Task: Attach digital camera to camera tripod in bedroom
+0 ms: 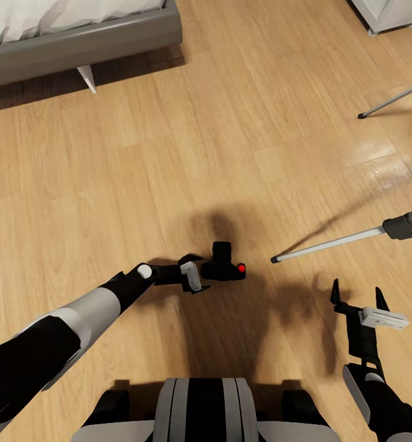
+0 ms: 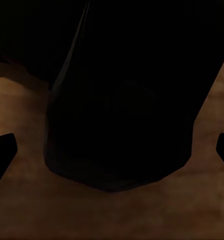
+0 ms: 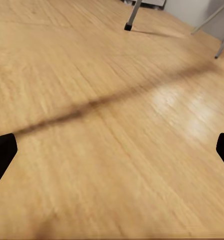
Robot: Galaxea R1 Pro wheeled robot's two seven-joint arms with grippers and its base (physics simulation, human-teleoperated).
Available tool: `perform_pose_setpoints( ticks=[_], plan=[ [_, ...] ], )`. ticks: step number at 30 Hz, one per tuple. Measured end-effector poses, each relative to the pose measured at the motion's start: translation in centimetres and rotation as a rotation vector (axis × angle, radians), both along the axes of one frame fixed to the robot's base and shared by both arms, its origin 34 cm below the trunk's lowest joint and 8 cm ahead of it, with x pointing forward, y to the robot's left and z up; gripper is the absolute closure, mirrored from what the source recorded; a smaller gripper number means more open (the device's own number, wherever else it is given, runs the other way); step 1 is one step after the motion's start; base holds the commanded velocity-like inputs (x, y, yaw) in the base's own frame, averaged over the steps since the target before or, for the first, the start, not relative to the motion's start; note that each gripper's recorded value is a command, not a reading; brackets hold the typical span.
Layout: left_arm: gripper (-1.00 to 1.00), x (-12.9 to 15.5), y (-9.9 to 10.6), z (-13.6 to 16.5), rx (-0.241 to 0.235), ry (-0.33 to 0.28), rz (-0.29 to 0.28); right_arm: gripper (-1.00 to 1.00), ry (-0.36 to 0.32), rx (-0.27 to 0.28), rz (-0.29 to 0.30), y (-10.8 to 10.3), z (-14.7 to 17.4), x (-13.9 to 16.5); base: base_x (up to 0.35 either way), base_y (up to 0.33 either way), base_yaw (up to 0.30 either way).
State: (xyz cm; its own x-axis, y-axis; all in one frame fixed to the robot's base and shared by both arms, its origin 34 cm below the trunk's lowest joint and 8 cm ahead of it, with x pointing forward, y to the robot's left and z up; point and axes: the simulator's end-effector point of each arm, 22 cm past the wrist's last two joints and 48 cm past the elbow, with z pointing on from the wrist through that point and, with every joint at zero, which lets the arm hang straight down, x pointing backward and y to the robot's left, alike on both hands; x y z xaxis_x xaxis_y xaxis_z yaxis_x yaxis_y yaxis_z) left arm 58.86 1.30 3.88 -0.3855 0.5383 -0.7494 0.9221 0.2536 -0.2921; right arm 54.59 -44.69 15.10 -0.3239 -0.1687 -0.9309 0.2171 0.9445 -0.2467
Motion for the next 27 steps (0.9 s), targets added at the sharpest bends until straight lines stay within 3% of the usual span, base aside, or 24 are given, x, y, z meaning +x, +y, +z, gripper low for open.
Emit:
perform_pose_setpoints(
  ticks=[27],
  plan=[
    [-1.00, -0.01, 0.12, -0.05, 0.002, 0.000, 0.000, -1.00, -0.001, 0.008, -0.004, 0.47, -0.15, -0.09, 0.000, 0.000, -0.068]
  ],
)
